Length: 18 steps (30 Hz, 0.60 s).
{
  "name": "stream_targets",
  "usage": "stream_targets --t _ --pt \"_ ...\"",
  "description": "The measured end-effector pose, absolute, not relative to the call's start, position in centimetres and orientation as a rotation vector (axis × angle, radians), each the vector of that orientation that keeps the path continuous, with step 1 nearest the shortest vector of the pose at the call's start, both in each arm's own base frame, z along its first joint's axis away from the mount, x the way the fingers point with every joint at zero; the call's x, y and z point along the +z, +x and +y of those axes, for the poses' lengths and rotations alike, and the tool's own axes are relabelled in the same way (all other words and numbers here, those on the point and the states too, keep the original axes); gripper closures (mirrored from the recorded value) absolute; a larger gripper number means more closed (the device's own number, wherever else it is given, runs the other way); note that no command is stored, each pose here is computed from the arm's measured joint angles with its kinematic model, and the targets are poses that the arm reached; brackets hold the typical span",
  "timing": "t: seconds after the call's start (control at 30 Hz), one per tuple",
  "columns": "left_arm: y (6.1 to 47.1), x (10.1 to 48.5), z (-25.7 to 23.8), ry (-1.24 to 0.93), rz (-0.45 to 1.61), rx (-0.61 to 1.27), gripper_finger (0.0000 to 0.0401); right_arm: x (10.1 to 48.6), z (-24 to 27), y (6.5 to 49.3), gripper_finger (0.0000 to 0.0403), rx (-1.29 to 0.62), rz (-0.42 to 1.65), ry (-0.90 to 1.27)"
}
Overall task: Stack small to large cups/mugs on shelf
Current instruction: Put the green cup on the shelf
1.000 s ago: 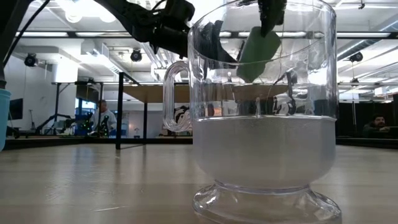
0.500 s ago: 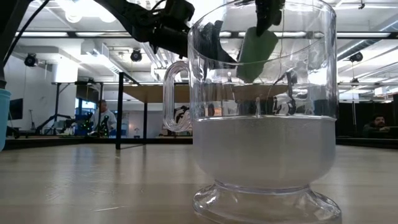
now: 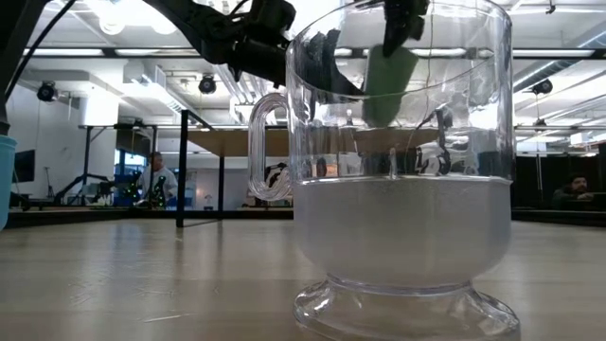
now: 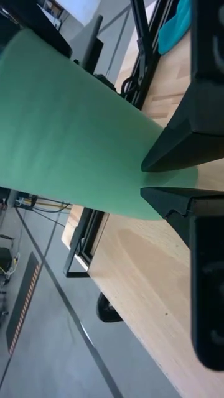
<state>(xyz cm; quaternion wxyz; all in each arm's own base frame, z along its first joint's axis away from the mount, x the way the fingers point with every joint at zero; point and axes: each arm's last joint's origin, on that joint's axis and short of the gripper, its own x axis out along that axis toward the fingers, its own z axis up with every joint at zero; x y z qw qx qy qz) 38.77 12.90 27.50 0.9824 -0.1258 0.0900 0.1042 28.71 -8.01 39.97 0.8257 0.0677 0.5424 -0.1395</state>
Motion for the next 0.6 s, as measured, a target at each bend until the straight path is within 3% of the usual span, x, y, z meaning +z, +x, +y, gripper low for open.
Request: stream_targets --t 0.6 --pt "40.7 25.7 12.8 -0.315 0.138 0.211 0.0363 38.3 -8.2 29.1 0.0394 -0.288 1.193 0.131"
